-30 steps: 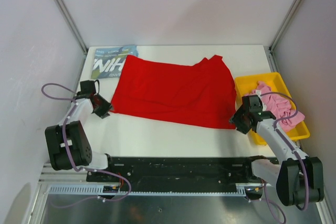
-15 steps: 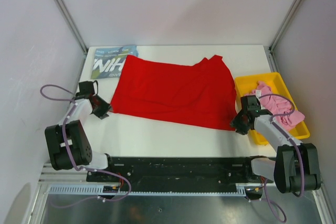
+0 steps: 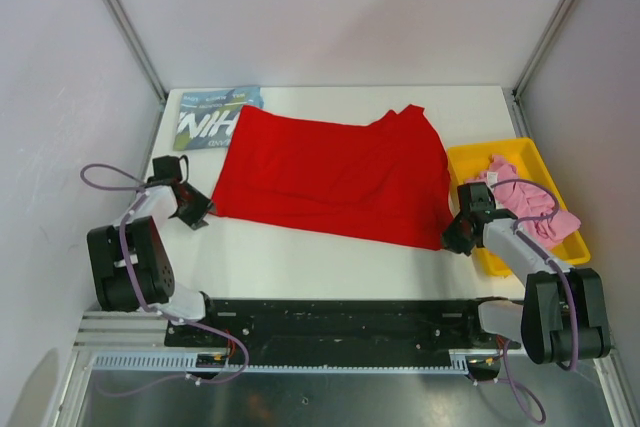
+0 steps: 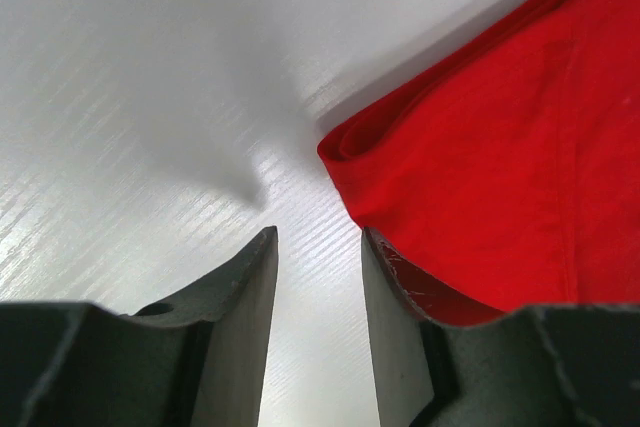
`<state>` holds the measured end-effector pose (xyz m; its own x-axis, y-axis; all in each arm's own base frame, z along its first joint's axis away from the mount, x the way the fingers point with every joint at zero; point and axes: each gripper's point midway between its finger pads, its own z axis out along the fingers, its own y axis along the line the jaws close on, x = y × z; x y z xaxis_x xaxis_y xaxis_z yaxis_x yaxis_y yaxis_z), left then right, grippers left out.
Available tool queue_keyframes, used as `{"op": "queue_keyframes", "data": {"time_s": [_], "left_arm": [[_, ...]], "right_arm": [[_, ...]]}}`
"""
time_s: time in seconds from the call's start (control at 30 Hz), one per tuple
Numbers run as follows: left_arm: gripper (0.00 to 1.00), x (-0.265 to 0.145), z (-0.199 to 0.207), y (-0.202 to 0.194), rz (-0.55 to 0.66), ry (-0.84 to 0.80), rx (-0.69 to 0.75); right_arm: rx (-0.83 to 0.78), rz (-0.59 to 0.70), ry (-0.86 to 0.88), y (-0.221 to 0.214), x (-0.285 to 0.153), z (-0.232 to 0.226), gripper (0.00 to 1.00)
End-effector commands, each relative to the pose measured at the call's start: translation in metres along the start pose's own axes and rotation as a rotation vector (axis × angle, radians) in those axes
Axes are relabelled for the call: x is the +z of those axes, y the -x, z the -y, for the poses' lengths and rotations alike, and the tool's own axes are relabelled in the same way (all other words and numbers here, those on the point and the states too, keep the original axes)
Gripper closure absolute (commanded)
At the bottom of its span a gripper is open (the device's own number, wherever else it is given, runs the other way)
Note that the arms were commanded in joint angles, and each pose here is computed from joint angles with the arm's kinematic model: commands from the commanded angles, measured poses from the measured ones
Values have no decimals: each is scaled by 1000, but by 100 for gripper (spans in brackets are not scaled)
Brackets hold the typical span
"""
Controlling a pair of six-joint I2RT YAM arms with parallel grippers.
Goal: Fold and stack the t-shirts
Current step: Fold the flattened tshirt in 1/3 of the way
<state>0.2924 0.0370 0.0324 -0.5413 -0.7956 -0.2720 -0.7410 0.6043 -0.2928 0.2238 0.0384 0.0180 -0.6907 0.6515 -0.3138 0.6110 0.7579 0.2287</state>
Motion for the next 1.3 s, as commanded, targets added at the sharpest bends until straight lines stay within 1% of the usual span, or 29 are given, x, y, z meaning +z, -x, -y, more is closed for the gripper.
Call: {"op": "queue_keyframes", "data": {"time_s": [0.0, 0.17, 0.4, 0.7, 0.83, 0.97, 1.03, 1.1, 1.17, 1.27], "left_arm": [[56, 6, 3, 10, 29, -2, -36], [55, 13, 0, 16, 45, 27, -63], [55, 19, 4, 25, 67, 20, -97], [59, 26, 1, 30, 82, 45, -108], [61, 22, 4, 32, 96, 27, -110], [59, 10, 9, 32, 116, -9, -106], [54, 5, 8, 32, 129, -18, -108], [51, 4, 6, 31, 134, -17, -107], [50, 5, 6, 30, 130, -16, -109], [52, 7, 7, 29, 124, -17, -114]], "right_arm": [[-13, 8, -4, 3, 4, 1, 93], [-23, 7, 4, 3, 4, 0, 95], [-33, 8, 6, 3, 4, -1, 96], [-38, 9, 7, 4, 4, -1, 97], [-40, 7, 4, 3, 4, 0, 97], [-37, 5, 4, 3, 5, 0, 98], [-38, 3, 5, 3, 5, -1, 98], [-39, 3, 4, 3, 6, -1, 98], [-40, 2, 1, 3, 6, 0, 98], [-41, 1, 1, 2, 6, 0, 99]]}}
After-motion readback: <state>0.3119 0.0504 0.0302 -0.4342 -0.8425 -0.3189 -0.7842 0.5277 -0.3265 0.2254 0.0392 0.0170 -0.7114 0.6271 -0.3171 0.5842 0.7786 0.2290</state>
